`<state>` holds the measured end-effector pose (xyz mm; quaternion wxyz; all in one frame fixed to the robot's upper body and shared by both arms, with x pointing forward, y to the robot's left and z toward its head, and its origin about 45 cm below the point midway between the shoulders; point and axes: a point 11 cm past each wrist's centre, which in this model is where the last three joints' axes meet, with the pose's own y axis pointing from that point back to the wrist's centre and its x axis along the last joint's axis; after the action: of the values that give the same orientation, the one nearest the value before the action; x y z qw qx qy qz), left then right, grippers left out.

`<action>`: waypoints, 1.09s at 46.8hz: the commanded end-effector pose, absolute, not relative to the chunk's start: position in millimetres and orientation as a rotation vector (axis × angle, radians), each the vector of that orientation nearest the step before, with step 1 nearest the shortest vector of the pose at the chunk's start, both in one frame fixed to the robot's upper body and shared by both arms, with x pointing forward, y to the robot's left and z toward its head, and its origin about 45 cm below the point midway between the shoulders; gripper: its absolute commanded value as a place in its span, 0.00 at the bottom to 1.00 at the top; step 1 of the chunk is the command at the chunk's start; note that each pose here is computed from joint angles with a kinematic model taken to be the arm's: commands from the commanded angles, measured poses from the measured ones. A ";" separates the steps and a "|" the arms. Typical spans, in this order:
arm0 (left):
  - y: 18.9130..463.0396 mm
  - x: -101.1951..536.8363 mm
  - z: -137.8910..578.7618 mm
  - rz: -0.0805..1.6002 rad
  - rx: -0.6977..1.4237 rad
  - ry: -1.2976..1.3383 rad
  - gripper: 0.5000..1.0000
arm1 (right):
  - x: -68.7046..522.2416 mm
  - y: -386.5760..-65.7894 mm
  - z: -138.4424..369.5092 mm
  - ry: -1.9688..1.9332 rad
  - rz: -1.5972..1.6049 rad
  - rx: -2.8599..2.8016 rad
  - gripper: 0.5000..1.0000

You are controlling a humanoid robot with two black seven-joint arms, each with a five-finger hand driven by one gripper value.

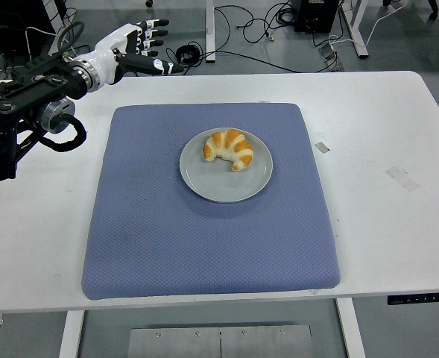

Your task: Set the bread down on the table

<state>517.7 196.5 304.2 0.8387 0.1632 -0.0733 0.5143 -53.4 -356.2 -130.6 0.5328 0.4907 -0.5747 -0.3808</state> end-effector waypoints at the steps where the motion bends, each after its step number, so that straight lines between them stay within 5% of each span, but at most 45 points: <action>1: 190.4 514.3 301.1 1.044 0.434 -0.209 0.94 | -53.2 -356.2 -130.6 -1.370 -0.908 1.170 1.00; 17: 154.9 487.1 274.3 0.795 0.685 -0.588 0.96 | -53.2 -356.2 -130.6 -1.370 -0.908 1.170 1.00; 51: 88.9 475.5 253.1 0.589 0.761 -0.676 0.95 | -53.2 -356.2 -130.6 -1.372 -0.909 1.170 1.00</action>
<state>475.9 91.5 254.9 0.8320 0.3571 -0.3182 0.2809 -53.2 -356.2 -130.6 0.5327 0.4908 -0.5747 -0.3808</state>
